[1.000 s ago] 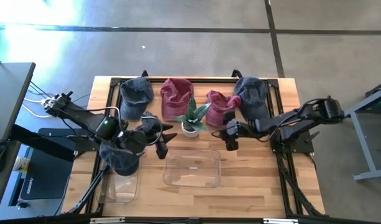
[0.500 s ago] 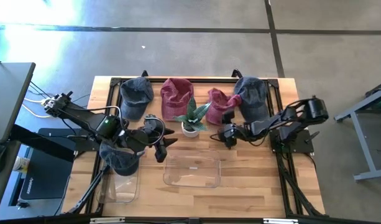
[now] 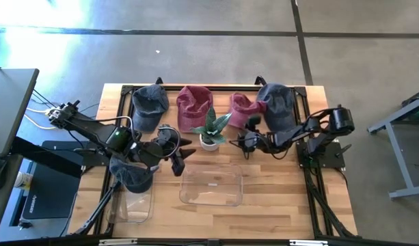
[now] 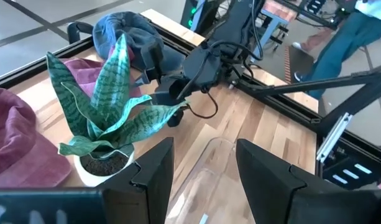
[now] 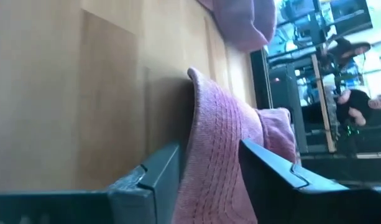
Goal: Pick & Place hat
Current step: Put the right red cap into the right transparent bin
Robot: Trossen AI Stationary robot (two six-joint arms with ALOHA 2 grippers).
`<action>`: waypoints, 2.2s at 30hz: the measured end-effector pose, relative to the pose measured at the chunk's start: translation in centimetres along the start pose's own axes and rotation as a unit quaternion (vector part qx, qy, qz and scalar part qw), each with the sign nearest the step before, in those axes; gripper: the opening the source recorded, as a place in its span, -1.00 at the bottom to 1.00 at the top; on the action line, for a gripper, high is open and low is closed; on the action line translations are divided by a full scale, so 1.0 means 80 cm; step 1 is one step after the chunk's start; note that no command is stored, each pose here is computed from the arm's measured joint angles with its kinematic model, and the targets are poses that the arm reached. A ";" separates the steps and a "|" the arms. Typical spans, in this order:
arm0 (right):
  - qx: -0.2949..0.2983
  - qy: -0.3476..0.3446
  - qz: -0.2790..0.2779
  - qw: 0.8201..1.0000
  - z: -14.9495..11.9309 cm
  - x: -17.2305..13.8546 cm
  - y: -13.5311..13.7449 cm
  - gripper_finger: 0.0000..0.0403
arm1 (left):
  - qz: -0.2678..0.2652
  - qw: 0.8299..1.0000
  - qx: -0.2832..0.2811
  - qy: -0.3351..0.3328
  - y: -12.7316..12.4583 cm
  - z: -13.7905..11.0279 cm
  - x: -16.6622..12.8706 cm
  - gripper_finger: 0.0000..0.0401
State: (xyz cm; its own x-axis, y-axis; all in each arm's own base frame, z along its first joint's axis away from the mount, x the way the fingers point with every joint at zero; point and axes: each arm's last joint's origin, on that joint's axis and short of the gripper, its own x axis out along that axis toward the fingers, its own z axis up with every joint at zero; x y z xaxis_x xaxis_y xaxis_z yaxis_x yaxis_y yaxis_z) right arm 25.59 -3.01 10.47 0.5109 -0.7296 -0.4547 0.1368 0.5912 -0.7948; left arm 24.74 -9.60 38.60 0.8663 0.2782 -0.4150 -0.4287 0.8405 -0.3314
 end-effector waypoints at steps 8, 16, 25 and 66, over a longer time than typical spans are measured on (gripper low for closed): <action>0.040 -0.024 -0.022 0.999 0.008 -0.010 -0.027 -0.91 | 0.021 0.999 -0.007 -0.027 0.001 0.003 0.000 -0.16; 0.131 -0.081 -0.066 0.986 0.020 -0.069 -0.107 -0.91 | 0.031 0.998 0.002 -0.054 -0.001 0.007 0.000 -0.16; 0.290 -0.058 0.094 0.951 0.015 -0.142 -0.220 -0.97 | 0.032 0.993 0.005 -0.110 0.005 0.034 0.011 -0.16; 0.441 -0.096 0.311 0.836 0.029 -0.182 -0.342 -0.99 | -0.108 0.981 0.101 -0.123 0.075 0.100 0.256 0.20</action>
State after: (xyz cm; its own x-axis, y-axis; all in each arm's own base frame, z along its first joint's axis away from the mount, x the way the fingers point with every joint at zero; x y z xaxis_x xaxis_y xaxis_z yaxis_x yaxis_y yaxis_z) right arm 16.41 -7.74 39.74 0.8317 -0.1679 -0.5292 0.3233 0.9213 0.2159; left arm 41.94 4.87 34.93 0.9778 0.1656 -0.1287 -0.1895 0.9606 -0.2034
